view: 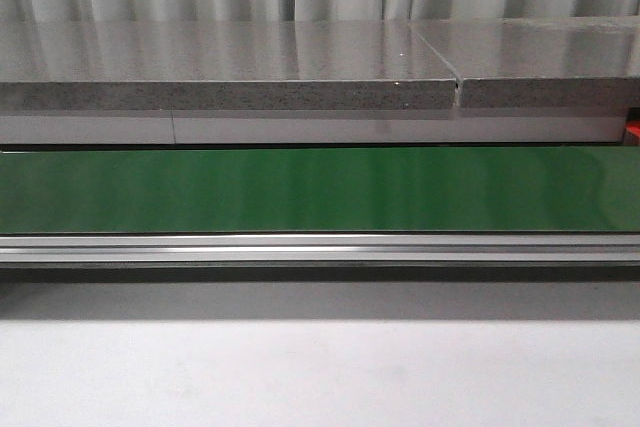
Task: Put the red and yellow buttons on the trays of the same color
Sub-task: 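Move the left gripper down onto another red button and grasp it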
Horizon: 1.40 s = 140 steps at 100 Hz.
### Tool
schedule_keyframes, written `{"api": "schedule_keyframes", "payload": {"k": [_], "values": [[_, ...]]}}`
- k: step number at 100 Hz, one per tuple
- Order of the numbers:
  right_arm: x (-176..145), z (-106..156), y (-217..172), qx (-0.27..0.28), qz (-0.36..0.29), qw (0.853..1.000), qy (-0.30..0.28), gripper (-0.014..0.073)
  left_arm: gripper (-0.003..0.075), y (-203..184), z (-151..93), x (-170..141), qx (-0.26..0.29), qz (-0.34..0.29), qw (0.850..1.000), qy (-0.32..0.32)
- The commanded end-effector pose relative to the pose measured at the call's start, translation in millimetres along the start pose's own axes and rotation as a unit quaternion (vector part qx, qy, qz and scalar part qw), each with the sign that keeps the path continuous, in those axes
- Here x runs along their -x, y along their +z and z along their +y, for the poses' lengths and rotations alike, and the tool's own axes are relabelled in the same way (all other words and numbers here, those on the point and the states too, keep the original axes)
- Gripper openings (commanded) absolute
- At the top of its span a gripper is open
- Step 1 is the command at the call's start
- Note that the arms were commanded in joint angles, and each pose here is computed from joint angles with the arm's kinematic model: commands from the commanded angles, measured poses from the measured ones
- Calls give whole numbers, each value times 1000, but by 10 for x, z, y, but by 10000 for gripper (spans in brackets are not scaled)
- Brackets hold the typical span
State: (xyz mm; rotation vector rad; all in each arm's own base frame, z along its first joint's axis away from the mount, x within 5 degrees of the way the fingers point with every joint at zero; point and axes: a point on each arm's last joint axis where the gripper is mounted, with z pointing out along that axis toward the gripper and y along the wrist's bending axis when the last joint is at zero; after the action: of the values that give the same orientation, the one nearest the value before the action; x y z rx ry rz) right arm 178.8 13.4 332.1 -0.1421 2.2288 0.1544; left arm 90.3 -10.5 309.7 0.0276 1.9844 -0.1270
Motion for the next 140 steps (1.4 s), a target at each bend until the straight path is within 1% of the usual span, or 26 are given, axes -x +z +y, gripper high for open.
{"api": "schedule_keyframes", "payload": {"k": [1,14,72,81,85,91,95,97,100,101,102,104,105,109,114,116,121,134,140], "values": [[117,5,-92,-5,-46,999,-5,-67,-19,-40,-25,144,-12,-47,999,-5],[103,9,-91,-3,-38,999,-5,-67,-19,-40,-25,144,-12,-47,999,-5],[103,9,-91,-3,-38,999,-5,-67,-18,-40,-26,148,-12,-49,999,-5],[103,9,-91,-3,-38,999,-5,-67,3,-39,-25,142,-11,-46,999,-5],[103,9,-91,-3,-38,999,-5,-67,43,-39,-24,140,-11,-45,999,-5],[103,9,-91,-3,-38,999,-5,-67,127,-39,-24,140,-11,-45,999,-5],[103,9,-91,-3,-38,999,-5,-67,227,-39,-24,140,-11,-45,999,-5],[103,9,-91,-3,-38,999,-5,-67,260,-39,-24,140,-11,-45,999,-5],[103,9,-91,-3,-38,999,-5,-67,348,-39,-24,140,-11,-45,999,-5],[103,9,-91,-3,-38,999,-5,-67,366,-39,-24,140,-11,-45,999,-5],[103,9,-91,-3,-38,999,-5,-67,402,-39,-24,138,-11,-44,999,-5],[103,9,-91,-3,-38,999,-5,-67,439,-39,-24,139,-11,-45,999,-5],[103,9,-91,-3,-38,999,-5,-67,475,-39,-24,138,-11,-44,999,-5],[103,9,-91,-3,-38,999,-5,-67,572,-39,-24,138,-11,-44,999,-5],[103,9,-91,-3,-38,999,-5,-67,652,-39,-24,138,-11,-44,999,-5],[103,9,-91,-3,-38,999,-5,-67,674,-39,-24,138,-11,-44,999,-5],[103,9,-91,-3,-38,999,-5,-67,695,-39,-24,138,-11,-44,999,-5],[103,9,-91,-3,-38,999,-5,-67,685,-39,-24,140,-11,-45,999,-7],[103,9,-91,-3,-38,999,-5,-67,668,-16,-18,153,-6,-41,999,-20]]}}
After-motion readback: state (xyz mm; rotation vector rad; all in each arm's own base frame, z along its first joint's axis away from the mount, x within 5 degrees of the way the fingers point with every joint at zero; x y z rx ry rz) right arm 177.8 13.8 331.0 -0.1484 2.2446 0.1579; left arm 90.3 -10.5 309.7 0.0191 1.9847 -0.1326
